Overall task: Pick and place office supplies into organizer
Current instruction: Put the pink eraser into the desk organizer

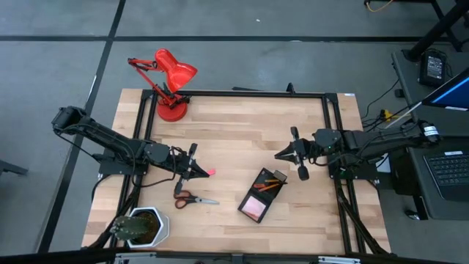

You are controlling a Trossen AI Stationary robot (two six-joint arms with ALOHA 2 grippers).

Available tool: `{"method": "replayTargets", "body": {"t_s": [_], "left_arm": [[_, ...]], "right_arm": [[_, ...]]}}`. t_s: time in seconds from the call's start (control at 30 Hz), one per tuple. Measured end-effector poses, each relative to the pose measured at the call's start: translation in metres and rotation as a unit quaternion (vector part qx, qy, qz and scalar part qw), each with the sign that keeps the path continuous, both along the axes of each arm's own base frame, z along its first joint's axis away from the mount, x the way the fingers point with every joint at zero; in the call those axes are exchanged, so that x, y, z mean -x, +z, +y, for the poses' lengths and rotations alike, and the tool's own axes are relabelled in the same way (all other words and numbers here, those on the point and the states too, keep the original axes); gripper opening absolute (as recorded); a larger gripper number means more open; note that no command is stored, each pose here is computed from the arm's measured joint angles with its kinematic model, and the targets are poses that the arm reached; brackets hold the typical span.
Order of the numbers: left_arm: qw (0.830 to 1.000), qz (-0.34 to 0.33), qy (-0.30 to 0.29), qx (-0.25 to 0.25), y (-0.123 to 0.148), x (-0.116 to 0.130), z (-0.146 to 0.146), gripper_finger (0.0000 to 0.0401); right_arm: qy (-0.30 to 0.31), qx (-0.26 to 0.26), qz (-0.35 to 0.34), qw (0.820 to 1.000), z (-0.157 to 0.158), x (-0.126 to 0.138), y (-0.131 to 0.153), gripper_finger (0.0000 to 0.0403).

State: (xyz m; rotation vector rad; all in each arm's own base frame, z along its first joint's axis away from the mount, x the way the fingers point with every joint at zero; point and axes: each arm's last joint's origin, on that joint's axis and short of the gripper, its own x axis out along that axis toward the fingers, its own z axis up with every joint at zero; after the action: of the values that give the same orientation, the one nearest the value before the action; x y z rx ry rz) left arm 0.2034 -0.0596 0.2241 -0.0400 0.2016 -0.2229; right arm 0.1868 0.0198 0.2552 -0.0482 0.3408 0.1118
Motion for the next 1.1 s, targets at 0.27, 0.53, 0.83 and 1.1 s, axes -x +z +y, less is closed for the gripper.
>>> {"method": "replayTargets", "body": {"t_s": [0.27, 0.53, 0.83, 1.1], "left_arm": [[1.0, 0.0, 0.0, 0.0, 0.0, 0.0, 0.0, 0.0006], [1.0, 0.0, 0.0, 0.0, 0.0, 0.0, 0.0001, 0.0006], [1.0, -0.013, -0.003, -0.027, 0.0012, -0.0004, 0.0004, 0.0006], [0.994, -0.044, 0.01, -0.102, 0.0044, -0.0015, 0.0029, 0.0006]], "right_arm": [[0.0, 0.001, 0.0, 1.0, 0.0, -0.0001, -0.0001, 0.0034], [0.0, 0.0, 0.0, 1.0, 0.0, -0.0001, -0.0001, 0.0034], [0.0, 0.001, 0.0, 1.0, 0.0, -0.0001, 0.0, 0.0034], [0.0, 0.0, 0.0, 1.0, 0.0, -0.0001, -0.0001, 0.0034]]}}
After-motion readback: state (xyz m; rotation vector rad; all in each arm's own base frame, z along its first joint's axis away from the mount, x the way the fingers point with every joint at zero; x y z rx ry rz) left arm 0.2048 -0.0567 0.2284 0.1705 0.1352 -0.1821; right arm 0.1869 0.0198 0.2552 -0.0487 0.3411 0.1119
